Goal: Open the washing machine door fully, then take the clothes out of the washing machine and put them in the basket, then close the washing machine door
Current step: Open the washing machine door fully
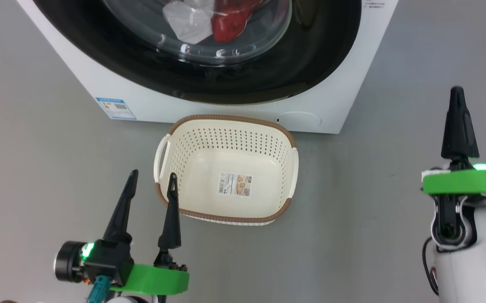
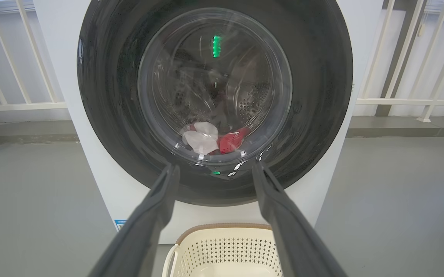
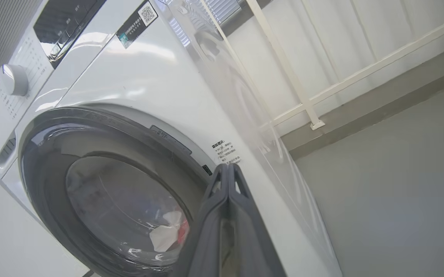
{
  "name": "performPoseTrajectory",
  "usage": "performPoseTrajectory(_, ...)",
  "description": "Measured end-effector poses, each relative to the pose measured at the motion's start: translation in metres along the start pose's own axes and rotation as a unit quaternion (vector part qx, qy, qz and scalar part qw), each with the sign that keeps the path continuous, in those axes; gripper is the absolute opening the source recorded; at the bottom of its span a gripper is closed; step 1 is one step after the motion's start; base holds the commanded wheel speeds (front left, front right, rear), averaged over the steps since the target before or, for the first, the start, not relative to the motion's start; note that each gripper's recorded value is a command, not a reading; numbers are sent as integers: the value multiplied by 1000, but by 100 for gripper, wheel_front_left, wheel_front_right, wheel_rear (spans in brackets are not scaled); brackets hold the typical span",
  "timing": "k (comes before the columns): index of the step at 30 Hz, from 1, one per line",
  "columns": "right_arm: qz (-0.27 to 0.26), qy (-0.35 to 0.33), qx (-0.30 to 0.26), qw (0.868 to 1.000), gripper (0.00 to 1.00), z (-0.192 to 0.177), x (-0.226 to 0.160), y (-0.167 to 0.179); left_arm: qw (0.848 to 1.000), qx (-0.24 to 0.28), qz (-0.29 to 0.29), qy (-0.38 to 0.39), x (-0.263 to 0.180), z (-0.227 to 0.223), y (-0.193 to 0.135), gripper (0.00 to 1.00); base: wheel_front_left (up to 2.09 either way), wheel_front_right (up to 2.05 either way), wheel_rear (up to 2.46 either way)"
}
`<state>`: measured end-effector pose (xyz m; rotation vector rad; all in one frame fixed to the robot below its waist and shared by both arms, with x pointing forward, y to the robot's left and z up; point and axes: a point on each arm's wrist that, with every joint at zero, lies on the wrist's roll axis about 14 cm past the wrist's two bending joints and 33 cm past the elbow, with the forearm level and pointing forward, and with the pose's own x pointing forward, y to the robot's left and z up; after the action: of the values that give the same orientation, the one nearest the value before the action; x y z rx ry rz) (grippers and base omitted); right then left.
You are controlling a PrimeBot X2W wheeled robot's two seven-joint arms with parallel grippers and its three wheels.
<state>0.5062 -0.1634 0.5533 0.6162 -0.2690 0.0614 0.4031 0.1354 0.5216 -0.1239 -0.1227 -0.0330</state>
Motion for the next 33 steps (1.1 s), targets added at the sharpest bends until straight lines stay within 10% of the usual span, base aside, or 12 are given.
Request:
performPoseTrajectory(18,20,82,153,985,0,-33,96,9,1000,-4,-5,15,21,-18,0,100,0,0,0)
performPoseTrajectory(33,29,183,292,938,0,-77,133,29,1000,4,7,25,24,-26,10,100,0,0,0)
